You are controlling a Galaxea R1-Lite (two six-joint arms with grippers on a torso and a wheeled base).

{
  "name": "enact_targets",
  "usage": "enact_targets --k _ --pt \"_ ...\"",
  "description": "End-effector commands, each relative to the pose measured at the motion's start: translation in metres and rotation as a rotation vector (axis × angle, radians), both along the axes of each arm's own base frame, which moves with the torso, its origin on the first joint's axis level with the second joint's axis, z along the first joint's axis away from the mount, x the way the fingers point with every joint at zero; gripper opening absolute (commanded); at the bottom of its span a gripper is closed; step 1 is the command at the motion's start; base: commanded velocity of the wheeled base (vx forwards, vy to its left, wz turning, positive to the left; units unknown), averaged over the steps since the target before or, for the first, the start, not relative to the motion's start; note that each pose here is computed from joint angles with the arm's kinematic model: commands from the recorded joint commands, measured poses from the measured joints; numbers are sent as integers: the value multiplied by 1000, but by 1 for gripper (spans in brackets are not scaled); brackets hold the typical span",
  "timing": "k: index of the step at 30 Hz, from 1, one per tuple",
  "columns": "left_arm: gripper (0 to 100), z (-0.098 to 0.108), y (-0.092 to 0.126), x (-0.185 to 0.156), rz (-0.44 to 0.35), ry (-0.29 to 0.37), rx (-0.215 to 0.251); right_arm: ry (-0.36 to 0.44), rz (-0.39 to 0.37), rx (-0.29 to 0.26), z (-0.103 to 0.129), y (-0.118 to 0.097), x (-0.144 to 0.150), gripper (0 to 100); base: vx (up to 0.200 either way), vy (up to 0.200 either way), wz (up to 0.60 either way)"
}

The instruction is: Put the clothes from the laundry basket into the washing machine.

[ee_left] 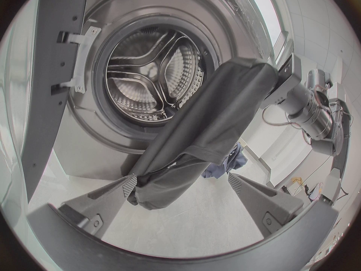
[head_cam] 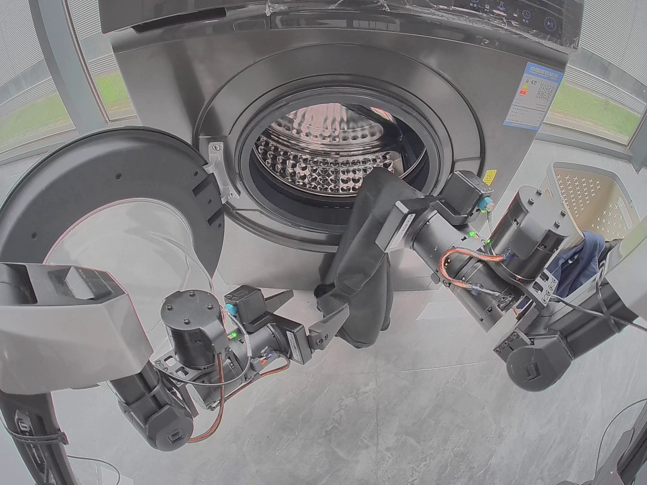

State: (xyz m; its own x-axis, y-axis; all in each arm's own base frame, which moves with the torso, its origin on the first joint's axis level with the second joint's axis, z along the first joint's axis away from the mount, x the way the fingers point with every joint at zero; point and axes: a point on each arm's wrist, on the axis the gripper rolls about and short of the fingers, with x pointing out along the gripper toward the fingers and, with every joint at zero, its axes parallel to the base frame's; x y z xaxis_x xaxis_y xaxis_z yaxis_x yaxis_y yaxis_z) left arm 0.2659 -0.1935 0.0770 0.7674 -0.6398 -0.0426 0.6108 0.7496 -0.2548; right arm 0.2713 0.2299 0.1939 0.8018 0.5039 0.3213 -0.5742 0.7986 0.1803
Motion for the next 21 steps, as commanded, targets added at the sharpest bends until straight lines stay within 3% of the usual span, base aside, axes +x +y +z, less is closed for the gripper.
enact_targets --k 1,9,21 --pt "100 -16 1 5 8 38 29 -4 -2 3 2 -2 0 0 0 0 0" --pt "100 -45 15 22 58 78 107 -13 5 9 7 -2 -5 0 0 0 0" --pt "100 -68 10 22 -1 132 139 -13 13 9 6 2 -4 0 0 0 0"
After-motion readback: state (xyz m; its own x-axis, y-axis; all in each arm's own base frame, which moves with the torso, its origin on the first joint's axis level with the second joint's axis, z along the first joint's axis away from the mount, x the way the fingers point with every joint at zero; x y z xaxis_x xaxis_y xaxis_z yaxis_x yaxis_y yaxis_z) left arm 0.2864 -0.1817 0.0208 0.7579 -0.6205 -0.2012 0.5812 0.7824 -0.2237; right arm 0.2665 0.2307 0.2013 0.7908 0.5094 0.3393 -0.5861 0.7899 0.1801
